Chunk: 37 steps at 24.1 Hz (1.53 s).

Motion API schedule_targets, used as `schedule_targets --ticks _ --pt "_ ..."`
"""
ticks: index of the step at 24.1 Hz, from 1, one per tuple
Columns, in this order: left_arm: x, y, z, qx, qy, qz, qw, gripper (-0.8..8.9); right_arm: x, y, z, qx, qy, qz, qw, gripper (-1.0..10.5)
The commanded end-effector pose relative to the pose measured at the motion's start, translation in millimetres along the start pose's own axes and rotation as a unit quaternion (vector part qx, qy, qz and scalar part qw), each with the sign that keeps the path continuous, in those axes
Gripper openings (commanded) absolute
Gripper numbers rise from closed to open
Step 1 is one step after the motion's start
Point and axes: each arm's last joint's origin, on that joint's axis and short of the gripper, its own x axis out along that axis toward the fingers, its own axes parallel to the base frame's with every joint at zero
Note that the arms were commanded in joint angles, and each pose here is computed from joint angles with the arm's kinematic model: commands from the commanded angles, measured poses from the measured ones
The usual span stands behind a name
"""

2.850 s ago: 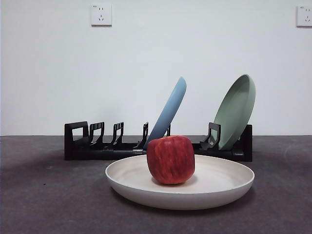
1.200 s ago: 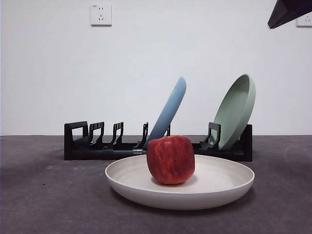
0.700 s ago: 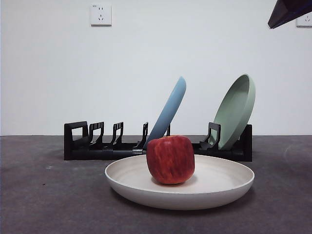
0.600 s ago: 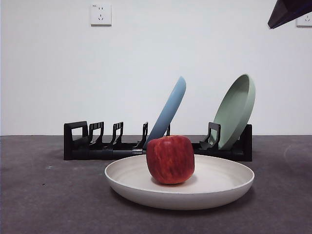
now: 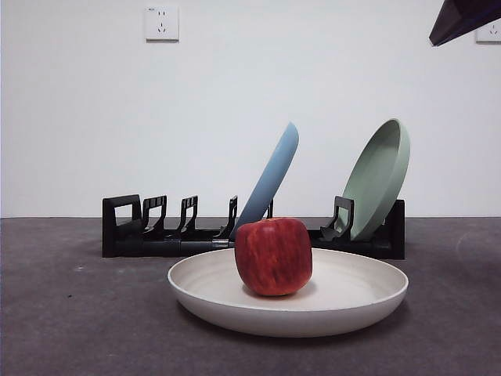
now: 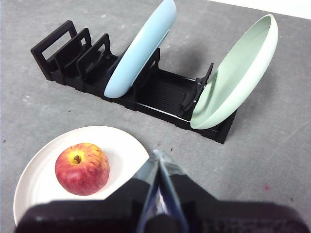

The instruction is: Take the yellow plate from the plate rack,put the plate on the table,take the apple from the table,put the apple in the plate

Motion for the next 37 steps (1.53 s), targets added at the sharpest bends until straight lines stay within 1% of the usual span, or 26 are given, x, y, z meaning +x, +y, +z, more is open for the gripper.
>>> schedule_targets --ticks 1,15,17,19,20,22,24,27,28,29,31,37 --pt "1.4 0.3 -4.4 -0.008 0.006 0.002 1.000 -0.03 1.1 -0.1 -1.6 0.007 -0.001 -0.001 1.000 0.0" --pt "1.4 0.3 -4.4 -0.008 0.006 0.002 1.000 -0.03 1.1 -0.1 -1.9 0.006 0.001 -0.002 1.000 0.0" --pt "1.4 0.3 -4.4 -0.008 0.006 0.002 1.000 -0.03 -2.7 -0.5 -2.5 -0.003 -0.001 -0.001 1.000 0.0" --pt "1.4 0.4 -4.4 -0.008 0.006 0.002 1.000 -0.03 -15.3 -7.1 -1.0 -0.025 -0.029 -0.015 0.999 0.0" --pt "1.4 0.4 -4.4 -0.008 0.006 0.002 1.000 -0.03 -22.7 -13.3 0.6 -0.027 -0.051 -0.032 0.998 0.0" --pt "1.4 0.3 -4.4 -0.008 0.006 0.002 1.000 -0.03 -39.3 -27.6 -0.5 -0.014 -0.100 -0.067 0.993 0.0" --pt "1.4 0.3 -4.4 -0.008 0.006 0.002 1.000 -0.03 -54.6 -39.5 -10.7 0.004 -0.153 -0.104 0.983 0.0" --pt "1.4 0.3 -4.4 -0.008 0.006 0.002 1.000 -0.03 -61.0 -48.1 -42.2 0.016 -0.226 -0.169 0.959 0.0" --pt "1.4 0.4 -4.4 -0.008 0.006 0.002 1.000 -0.03 -57.8 -49.2 -55.4 0.017 -0.242 -0.182 0.953 0.0" --pt "1.4 0.4 -4.4 -0.008 0.006 0.002 1.000 -0.03 -54.2 -49.6 -65.0 0.019 -0.247 -0.188 0.950 0.0" --pt "1.4 0.3 -4.4 -0.008 0.006 0.002 1.000 -0.03 -46.1 -50.1 -82.4 0.024 -0.250 -0.195 0.948 0.0" --pt "1.4 0.3 -4.4 -0.008 0.006 0.002 1.000 -0.03 -17.6 -50.3 -126.8 0.048 -0.226 -0.191 0.954 0.0"
